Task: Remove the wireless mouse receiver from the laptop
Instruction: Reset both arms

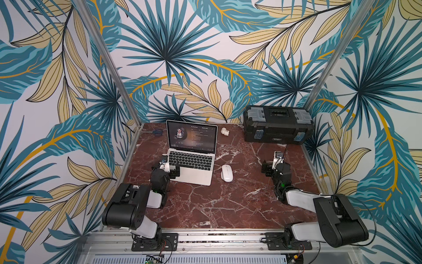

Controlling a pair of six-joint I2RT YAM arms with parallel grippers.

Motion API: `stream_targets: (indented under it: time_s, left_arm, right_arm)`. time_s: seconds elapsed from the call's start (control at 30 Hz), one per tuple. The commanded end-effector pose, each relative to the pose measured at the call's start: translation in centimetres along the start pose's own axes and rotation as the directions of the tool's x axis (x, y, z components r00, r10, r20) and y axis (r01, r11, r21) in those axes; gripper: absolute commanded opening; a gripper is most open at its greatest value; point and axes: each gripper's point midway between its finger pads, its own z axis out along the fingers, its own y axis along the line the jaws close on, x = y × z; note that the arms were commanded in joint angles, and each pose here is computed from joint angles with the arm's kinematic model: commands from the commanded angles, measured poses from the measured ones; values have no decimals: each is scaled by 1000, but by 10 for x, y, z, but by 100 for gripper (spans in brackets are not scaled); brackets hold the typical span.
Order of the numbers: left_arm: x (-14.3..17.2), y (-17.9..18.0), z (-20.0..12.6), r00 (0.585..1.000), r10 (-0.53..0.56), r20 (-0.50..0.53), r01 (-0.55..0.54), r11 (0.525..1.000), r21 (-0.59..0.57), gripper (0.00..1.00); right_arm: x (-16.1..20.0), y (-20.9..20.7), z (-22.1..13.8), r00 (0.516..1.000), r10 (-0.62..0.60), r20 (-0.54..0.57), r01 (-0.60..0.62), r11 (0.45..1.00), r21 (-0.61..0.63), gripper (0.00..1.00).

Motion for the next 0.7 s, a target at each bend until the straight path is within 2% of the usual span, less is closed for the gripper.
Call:
stream_targets:
  time_s: [0.0, 0.03, 0.1, 0.17, 0.27, 0.67]
  left_arm:
    - [-33, 1, -4, 991, 20, 133, -21, 1000, 4, 100]
    - [-34, 5, 4, 996, 15, 93, -14, 1000, -16, 100]
    - [-26, 20, 23, 998, -15, -65, 8, 995, -99, 100]
    - [-28, 14, 26, 999, 12, -45, -15, 997, -82, 100]
    - [-26, 11, 29, 996, 18, -82, -23, 998, -62, 100]
    - [-27, 10, 29, 997, 16, -75, -20, 998, -51, 100]
  right_arm:
    - [-15, 8, 2, 993, 39, 115, -30, 996, -85, 99]
    - [-11, 9, 3, 998, 45, 51, -41, 995, -88, 100]
    - [-14, 10, 16, 999, 23, 47, -20, 997, -72, 100]
    - [-9, 0, 21, 997, 75, -25, -76, 996, -44, 99]
    - [-10, -1, 21, 998, 66, -1, -66, 997, -49, 100]
    - [-10, -1, 21, 997, 71, -13, -72, 996, -48, 99]
